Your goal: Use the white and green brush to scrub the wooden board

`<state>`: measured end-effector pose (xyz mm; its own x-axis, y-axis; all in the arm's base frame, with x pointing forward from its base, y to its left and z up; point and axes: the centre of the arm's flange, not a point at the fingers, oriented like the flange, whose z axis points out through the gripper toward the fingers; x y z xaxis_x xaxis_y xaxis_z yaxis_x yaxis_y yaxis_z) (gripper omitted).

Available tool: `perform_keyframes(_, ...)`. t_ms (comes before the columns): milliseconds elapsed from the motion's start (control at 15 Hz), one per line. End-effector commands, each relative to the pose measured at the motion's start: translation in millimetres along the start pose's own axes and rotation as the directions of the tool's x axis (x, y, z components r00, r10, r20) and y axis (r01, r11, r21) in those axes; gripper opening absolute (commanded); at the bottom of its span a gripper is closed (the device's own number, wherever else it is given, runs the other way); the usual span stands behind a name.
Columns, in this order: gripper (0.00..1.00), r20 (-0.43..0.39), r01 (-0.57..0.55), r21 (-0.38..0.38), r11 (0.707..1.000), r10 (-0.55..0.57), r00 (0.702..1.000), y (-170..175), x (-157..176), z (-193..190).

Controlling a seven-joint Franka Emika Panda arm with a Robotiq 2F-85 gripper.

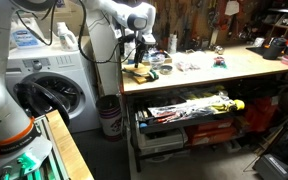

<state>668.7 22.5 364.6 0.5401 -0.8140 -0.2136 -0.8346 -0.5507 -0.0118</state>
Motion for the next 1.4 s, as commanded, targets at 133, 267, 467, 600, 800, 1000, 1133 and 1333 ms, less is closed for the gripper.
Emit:
perform_keyframes(133, 1.00, -0.065, 0.100, 0.030, 0.995, -0.098, 0.993, 21, -13, -25)
perform_keyframes(267, 1.00, -0.077, 0.142, 0.026, 0.990, -0.139, 0.987, 26, -14, -30)
perform_keyframes(467, 1.00, -0.094, 0.194, 0.021, 0.981, -0.192, 0.977, 31, -17, -36)
perform_keyframes(600, 1.00, -0.098, 0.262, 0.007, 0.965, -0.260, 0.960, 37, -20, -43)
perform_keyframes(800, 1.00, -0.087, 0.429, -0.038, 0.903, -0.430, 0.898, 55, -27, -59)
perform_keyframes(1000, 1.00, -0.068, 0.567, -0.090, 0.819, -0.573, 0.816, 77, -40, -77)
perform_keyframes(1133, 1.00, -0.048, 0.641, -0.151, 0.752, -0.653, 0.756, 92, -49, -87)
perform_keyframes(1333, 1.00, -0.066, 0.697, -0.213, 0.684, -0.722, 0.689, 111, -58, -100)
